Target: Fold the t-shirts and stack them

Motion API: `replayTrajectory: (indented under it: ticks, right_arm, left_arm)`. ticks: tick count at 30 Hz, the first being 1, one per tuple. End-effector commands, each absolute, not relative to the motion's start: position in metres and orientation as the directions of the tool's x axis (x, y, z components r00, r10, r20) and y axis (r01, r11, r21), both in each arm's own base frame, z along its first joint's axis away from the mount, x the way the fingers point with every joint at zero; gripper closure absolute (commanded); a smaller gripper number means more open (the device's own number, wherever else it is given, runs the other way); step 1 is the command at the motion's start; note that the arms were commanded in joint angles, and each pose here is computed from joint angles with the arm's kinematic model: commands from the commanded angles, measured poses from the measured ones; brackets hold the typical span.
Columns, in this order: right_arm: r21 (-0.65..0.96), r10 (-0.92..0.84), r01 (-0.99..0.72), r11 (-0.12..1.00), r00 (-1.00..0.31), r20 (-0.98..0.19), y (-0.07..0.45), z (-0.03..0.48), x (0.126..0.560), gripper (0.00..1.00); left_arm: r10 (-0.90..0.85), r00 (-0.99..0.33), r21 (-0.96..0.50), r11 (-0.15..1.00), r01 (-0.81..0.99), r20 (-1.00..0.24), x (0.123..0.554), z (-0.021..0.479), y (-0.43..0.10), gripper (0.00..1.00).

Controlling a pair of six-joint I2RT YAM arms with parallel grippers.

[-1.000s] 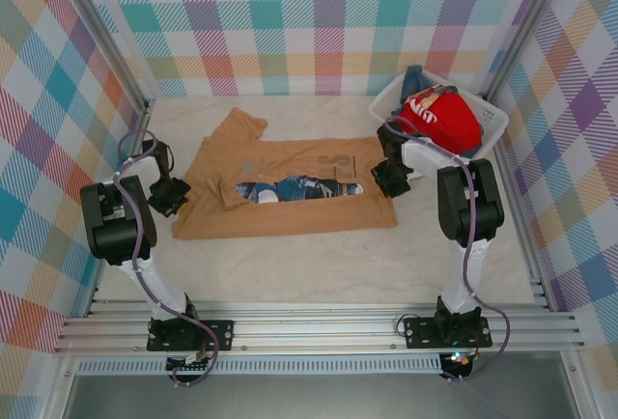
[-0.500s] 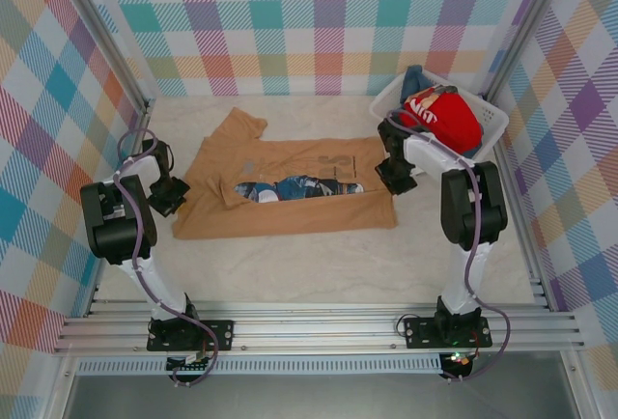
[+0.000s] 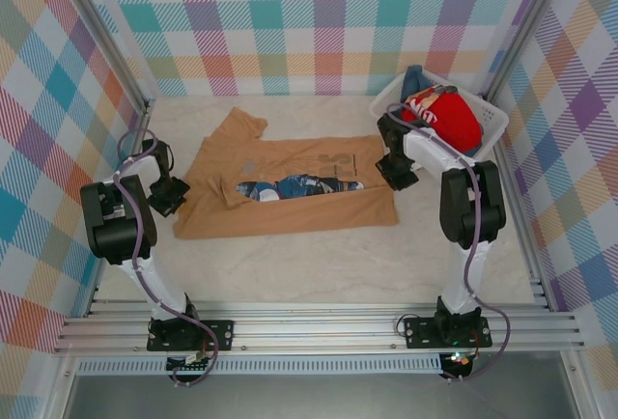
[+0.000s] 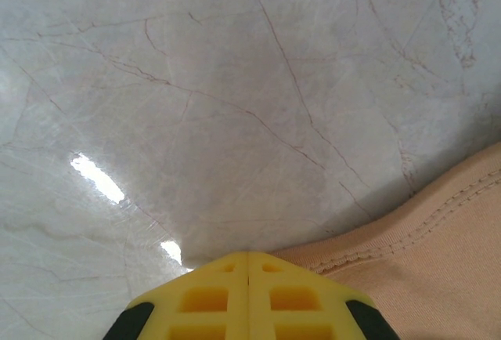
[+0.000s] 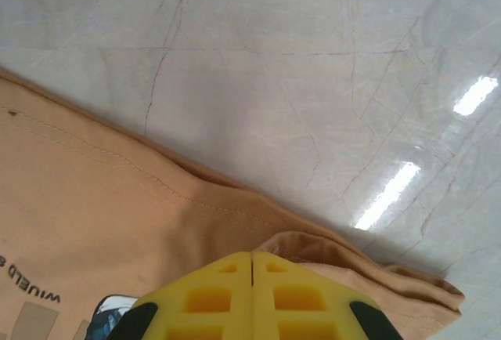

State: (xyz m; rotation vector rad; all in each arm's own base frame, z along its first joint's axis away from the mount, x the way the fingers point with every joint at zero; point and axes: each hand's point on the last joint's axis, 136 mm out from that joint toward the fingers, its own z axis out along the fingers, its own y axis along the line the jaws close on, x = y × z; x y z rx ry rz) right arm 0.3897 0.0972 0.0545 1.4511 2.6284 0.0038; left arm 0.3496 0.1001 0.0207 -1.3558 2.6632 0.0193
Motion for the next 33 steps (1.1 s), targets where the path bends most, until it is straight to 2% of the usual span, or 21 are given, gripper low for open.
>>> replayTrajectory:
  ticks: [1, 3, 5, 7, 11, 16, 21, 27, 33]
  right_arm:
    - [0.034, 0.811, 0.814, 0.581, -0.574, -0.111, 0.101, 0.044, 0.396, 1.00]
    - [0.040, 0.793, 0.794, 0.607, -0.601, -0.103, 0.105, 0.044, 0.402, 0.97]
    - [0.058, 0.782, 0.782, 0.621, -0.614, -0.107, 0.107, 0.048, 0.406, 0.78]
    - [0.089, 0.767, 0.764, 0.640, -0.628, -0.131, 0.108, 0.059, 0.410, 0.66]
    - [0.162, 0.723, 0.705, 0.690, -0.665, -0.188, 0.112, 0.090, 0.415, 0.56]
    - [0.334, 0.573, 0.492, 0.804, -0.791, -0.214, 0.149, 0.119, 0.414, 0.50]
    - [0.522, 0.443, 0.269, 0.810, -0.864, -0.242, 0.182, 0.147, 0.392, 0.47]
    - [0.551, 0.423, 0.248, 0.797, -0.880, -0.217, 0.181, 0.156, 0.361, 0.50]
    - [0.565, 0.428, 0.245, 0.788, -0.878, -0.215, 0.181, 0.162, 0.353, 0.51]
  left_arm:
    - [-0.804, -0.575, -0.087, 0.591, -0.802, -0.154, 0.352, 0.045, 0.095, 0.88]
    - [-0.808, -0.561, -0.150, 0.586, -0.796, -0.179, 0.360, 0.068, 0.089, 0.80]
    - [-0.815, -0.543, -0.207, 0.578, -0.789, -0.203, 0.366, 0.091, 0.081, 0.71]
    - [-0.821, -0.532, -0.272, 0.571, -0.774, -0.208, 0.371, 0.108, 0.067, 0.66]
    - [-0.800, -0.589, -0.352, 0.587, -0.730, -0.113, 0.373, 0.110, 0.012, 0.60]
    - [-0.730, -0.683, -0.342, 0.648, -0.681, -0.022, 0.359, 0.085, -0.046, 0.54]
    - [-0.702, -0.712, -0.266, 0.689, -0.674, -0.013, 0.350, 0.064, -0.048, 0.55]
    - [-0.668, -0.744, -0.220, 0.728, -0.650, -0.010, 0.351, 0.051, -0.049, 0.61]
    - [-0.642, -0.766, -0.212, 0.750, -0.626, -0.008, 0.360, 0.039, -0.056, 0.71]
